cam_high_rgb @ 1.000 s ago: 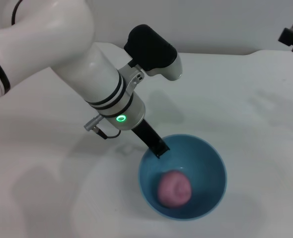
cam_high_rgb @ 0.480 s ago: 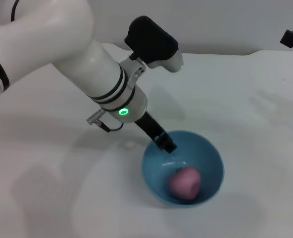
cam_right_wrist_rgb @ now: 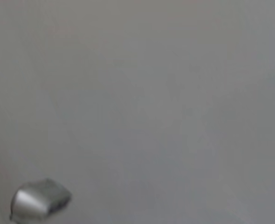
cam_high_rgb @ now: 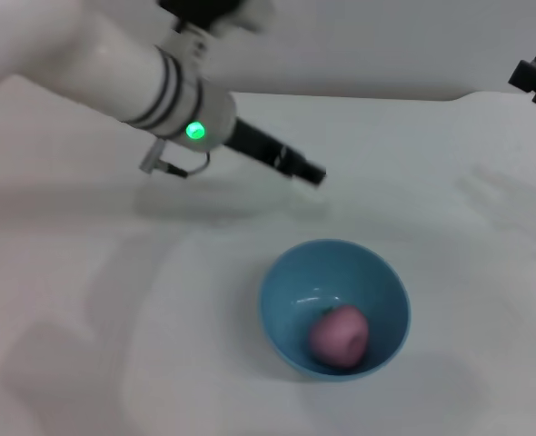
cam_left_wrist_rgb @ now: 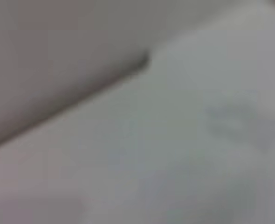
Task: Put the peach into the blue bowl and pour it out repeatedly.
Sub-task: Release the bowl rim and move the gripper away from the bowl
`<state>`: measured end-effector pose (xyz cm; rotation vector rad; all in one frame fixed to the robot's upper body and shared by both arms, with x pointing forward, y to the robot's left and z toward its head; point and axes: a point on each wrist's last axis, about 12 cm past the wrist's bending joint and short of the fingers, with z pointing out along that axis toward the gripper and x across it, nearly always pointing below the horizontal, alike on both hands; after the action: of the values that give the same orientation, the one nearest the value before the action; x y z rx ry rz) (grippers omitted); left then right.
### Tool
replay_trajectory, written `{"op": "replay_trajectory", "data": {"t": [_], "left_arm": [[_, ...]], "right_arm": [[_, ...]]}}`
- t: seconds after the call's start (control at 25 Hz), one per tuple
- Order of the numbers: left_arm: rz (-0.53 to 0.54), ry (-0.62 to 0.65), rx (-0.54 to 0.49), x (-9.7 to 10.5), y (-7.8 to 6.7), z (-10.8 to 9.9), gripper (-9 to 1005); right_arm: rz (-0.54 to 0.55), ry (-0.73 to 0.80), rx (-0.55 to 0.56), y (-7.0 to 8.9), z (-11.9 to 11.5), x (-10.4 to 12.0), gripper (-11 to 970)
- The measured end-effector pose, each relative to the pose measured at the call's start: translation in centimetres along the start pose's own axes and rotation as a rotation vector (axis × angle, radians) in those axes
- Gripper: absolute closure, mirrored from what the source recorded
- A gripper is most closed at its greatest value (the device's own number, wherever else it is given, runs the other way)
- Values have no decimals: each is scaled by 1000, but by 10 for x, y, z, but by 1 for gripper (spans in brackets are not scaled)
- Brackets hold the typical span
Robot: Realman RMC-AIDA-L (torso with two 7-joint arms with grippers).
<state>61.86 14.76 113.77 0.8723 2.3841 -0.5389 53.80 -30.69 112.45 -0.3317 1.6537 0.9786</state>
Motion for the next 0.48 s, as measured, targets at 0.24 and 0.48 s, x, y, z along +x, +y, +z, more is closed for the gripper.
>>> {"op": "replay_trajectory", "data": {"t": [0.24,0.48], "left_arm": [[-215,-340,135,14,37,-31,230],[-567,-865,315,85,78,-59,229]], "right_arm": [[21,-23,32,-9,0,10,513],[147,-265,126,-24,-17,20,513]]}}
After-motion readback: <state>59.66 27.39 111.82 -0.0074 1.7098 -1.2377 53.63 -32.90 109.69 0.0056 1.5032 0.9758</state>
